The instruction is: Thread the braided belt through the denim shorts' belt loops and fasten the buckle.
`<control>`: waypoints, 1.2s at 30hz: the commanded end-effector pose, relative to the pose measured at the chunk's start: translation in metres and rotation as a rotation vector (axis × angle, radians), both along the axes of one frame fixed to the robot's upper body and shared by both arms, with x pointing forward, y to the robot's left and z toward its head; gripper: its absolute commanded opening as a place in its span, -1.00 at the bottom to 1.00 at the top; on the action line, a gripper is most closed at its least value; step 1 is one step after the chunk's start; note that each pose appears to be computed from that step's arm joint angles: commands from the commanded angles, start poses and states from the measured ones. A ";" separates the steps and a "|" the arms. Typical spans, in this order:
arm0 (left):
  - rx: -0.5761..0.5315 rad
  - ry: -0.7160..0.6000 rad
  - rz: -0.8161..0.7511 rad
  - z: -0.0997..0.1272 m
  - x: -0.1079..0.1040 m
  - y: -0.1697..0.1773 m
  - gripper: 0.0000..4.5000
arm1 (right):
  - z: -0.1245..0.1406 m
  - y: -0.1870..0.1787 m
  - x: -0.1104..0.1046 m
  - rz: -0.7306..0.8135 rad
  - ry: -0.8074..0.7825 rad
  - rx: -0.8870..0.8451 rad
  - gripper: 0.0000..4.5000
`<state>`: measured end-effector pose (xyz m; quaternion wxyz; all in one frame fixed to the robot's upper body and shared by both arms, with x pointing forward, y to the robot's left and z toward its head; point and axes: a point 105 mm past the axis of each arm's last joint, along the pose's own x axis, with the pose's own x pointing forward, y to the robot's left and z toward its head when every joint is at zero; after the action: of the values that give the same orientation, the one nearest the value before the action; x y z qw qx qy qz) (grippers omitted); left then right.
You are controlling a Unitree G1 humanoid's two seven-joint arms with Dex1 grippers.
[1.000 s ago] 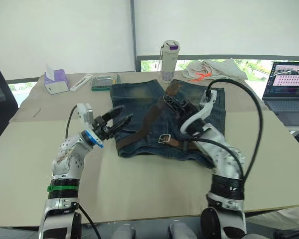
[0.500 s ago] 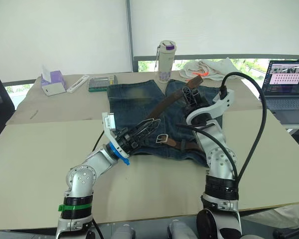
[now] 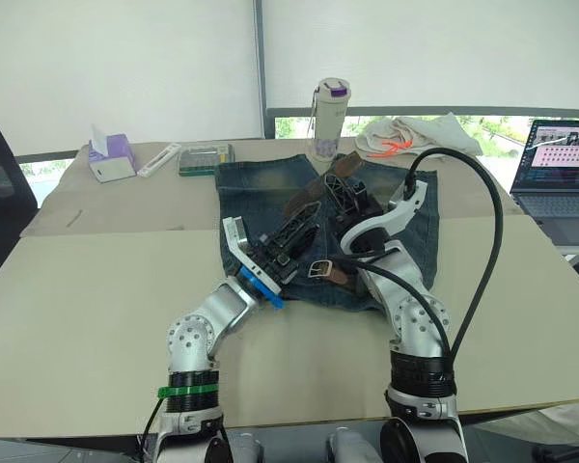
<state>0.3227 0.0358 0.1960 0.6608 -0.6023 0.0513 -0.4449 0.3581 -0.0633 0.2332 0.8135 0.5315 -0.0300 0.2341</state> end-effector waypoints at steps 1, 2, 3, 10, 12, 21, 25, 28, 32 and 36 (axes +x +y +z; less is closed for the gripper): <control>-0.069 -0.030 0.062 0.017 0.010 0.007 1.00 | 0.017 0.014 -0.013 0.045 -0.048 0.107 -1.00; -0.083 -0.032 0.069 0.019 0.012 0.008 1.00 | 0.017 0.015 -0.013 0.045 -0.048 0.107 -1.00; -0.088 -0.034 0.069 0.020 0.014 0.007 1.00 | 0.016 0.015 -0.013 0.045 -0.047 0.108 -1.00; -0.113 -0.037 0.046 0.022 0.016 0.001 1.00 | 0.020 0.018 -0.017 0.083 -0.068 0.113 -1.00; -0.114 -0.039 0.040 0.022 0.016 0.000 1.00 | 0.019 0.019 -0.016 0.086 -0.065 0.110 -1.00; -0.141 -0.033 0.063 0.019 0.023 0.005 0.34 | 0.015 0.019 -0.015 0.089 -0.048 0.105 -1.00; -0.142 -0.033 0.062 0.018 0.024 0.005 -0.21 | 0.015 0.018 -0.014 0.090 -0.048 0.102 -1.00; -0.143 -0.037 0.056 0.018 0.024 0.003 -0.69 | 0.015 0.020 -0.015 0.098 -0.054 0.092 -1.00; -0.142 -0.040 0.053 0.017 0.023 0.002 -1.00 | 0.013 0.023 -0.017 0.115 -0.048 0.068 -1.00; -0.134 -0.055 0.048 0.017 0.023 0.000 -1.00 | 0.011 0.024 -0.016 0.120 -0.043 0.056 -1.00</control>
<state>0.3475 0.0404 0.1990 0.6364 -0.6424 0.0061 -0.4269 0.3528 -0.0524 0.2346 0.8033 0.5367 -0.0188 0.2576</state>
